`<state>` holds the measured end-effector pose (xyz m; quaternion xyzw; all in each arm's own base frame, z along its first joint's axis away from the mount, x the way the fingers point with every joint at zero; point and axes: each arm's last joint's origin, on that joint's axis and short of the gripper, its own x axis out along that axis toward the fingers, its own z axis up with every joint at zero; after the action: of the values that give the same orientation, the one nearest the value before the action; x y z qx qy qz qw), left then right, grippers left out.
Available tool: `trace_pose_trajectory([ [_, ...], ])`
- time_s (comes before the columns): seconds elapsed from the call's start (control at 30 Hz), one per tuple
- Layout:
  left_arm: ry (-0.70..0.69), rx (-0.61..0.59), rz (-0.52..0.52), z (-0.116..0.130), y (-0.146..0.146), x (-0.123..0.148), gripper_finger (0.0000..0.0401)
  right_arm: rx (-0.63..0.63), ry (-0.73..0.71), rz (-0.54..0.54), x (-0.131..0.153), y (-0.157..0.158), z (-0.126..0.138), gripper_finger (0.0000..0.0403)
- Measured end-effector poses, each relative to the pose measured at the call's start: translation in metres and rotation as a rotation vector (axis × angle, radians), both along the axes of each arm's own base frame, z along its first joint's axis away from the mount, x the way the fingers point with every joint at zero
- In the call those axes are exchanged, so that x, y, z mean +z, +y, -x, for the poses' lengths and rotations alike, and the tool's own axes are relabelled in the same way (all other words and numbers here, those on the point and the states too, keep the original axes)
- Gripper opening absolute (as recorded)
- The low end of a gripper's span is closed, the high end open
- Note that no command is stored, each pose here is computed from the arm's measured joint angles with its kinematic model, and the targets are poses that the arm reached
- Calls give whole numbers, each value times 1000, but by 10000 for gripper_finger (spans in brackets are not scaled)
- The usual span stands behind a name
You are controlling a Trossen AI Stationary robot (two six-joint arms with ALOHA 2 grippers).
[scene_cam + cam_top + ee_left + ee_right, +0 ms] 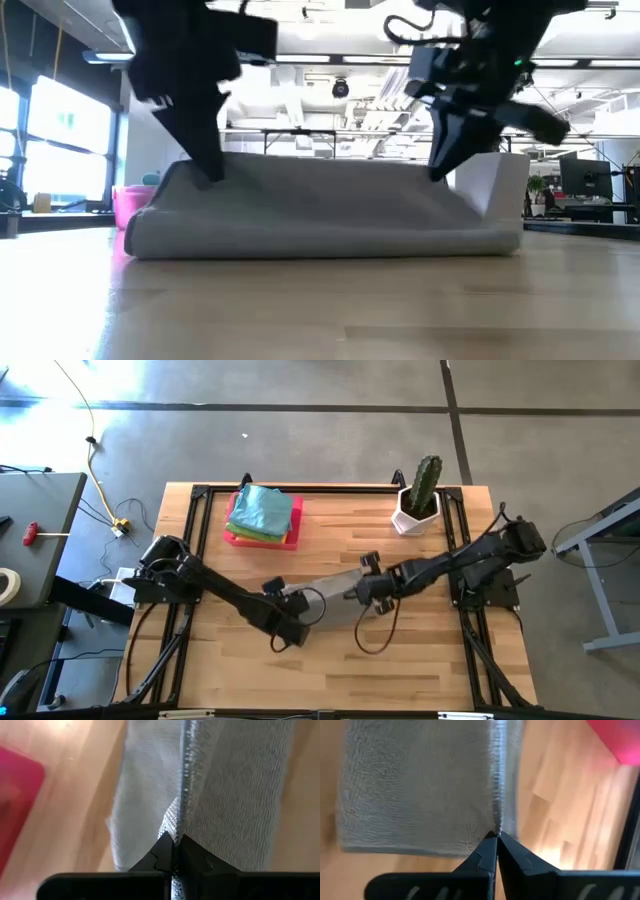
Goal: Fold microfiber towels
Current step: Fold the gray towel on the table
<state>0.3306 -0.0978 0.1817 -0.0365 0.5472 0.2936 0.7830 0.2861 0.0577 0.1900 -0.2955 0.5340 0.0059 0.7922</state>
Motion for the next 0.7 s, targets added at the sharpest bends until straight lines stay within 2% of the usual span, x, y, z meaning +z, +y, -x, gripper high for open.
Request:
trace_pose_trajectory([
  [0.2,52,26,-7,1,23,-10,5,-51,-28,4,1,-28,-9,0],
  [0.37,93,58,-26,6,37,-20,5,-61,-57,-65,-2,-41,-17,0],
  [0.57,117,56,-28,4,50,-21,5,-83,18,-78,-25,-53,-24,0],
  [0.7,125,61,-30,4,56,-21,5,-119,44,-29,-37,-59,-28,0],
])
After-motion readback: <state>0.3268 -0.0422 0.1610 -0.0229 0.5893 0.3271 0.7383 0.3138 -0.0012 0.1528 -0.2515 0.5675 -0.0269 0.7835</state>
